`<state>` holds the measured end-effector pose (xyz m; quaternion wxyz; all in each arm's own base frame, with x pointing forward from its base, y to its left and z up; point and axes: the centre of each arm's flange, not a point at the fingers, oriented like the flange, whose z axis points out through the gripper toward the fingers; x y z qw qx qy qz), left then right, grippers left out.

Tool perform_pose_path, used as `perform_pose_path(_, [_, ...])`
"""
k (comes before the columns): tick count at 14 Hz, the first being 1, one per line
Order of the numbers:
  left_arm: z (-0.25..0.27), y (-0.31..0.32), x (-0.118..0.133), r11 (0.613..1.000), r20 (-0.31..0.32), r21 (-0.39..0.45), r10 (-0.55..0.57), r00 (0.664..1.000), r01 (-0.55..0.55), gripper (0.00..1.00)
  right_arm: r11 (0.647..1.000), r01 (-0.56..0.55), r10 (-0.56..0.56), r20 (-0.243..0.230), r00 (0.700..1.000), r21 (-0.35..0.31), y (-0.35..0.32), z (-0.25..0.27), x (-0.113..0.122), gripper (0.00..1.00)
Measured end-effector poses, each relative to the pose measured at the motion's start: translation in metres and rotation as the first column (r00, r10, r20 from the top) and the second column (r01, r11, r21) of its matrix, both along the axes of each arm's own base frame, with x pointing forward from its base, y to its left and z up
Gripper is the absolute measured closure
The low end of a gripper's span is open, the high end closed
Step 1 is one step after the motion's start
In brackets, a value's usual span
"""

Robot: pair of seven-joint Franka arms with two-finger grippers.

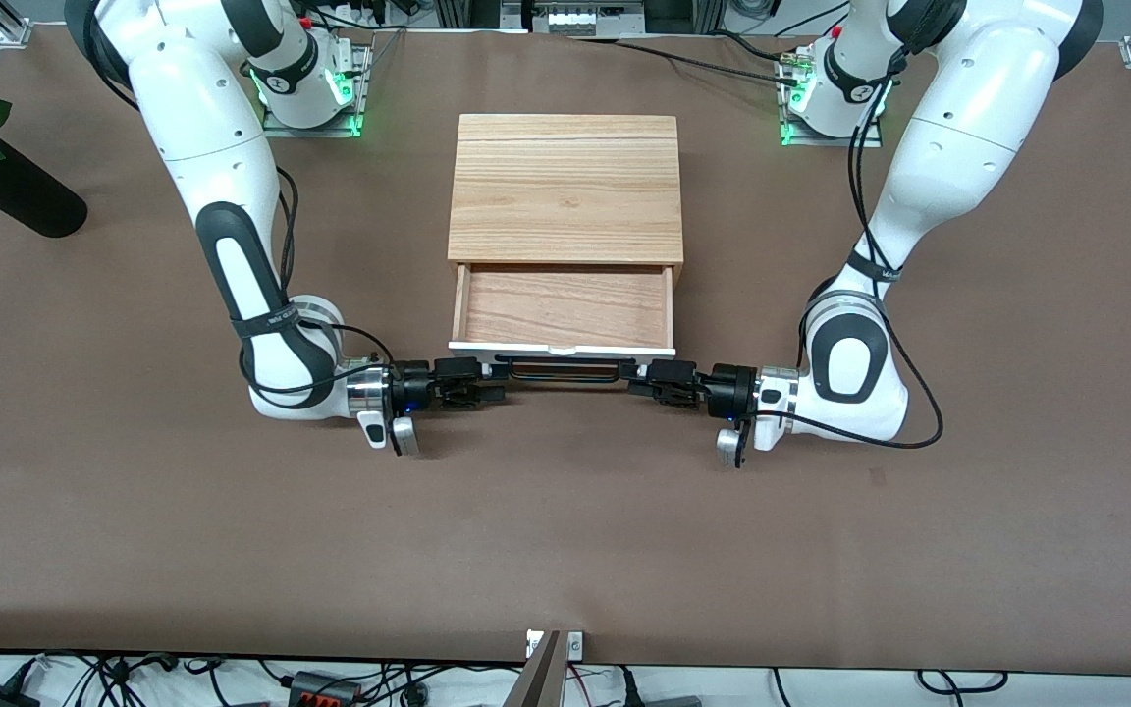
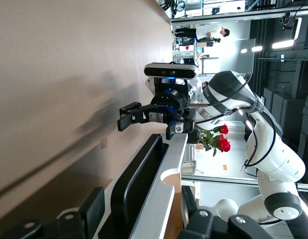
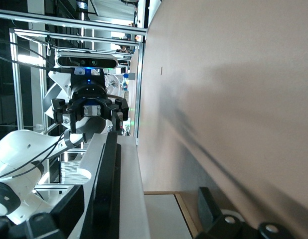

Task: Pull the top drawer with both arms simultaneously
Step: 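Pull the handle with both grippers, sliding the drawer out of the box, then open both grippers and draw them back from the handle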

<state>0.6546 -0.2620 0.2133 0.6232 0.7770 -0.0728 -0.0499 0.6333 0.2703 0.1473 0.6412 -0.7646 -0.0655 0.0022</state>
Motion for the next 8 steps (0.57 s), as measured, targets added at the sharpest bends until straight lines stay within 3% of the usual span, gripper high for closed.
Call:
perform_pose_path(4, [0.001,0.007,0.004,1.000,0.009,0.008,0.009,1.000,-0.009,0.28,1.000,-0.009,0.009,0.044,0.999,-0.012,-0.009,0.023,0.010,0.00])
perform_pose_path(6, [0.007,0.013,0.011,1.000,0.039,0.027,0.003,0.999,-0.004,0.28,0.998,-0.034,0.039,0.084,0.996,-0.061,-0.022,0.040,0.017,0.00])
perform_pose_path(8, [0.018,0.017,0.019,0.999,0.079,0.052,-0.013,0.997,0.009,0.28,0.989,-0.061,0.070,0.070,0.995,-0.134,-0.036,0.065,0.023,0.00])
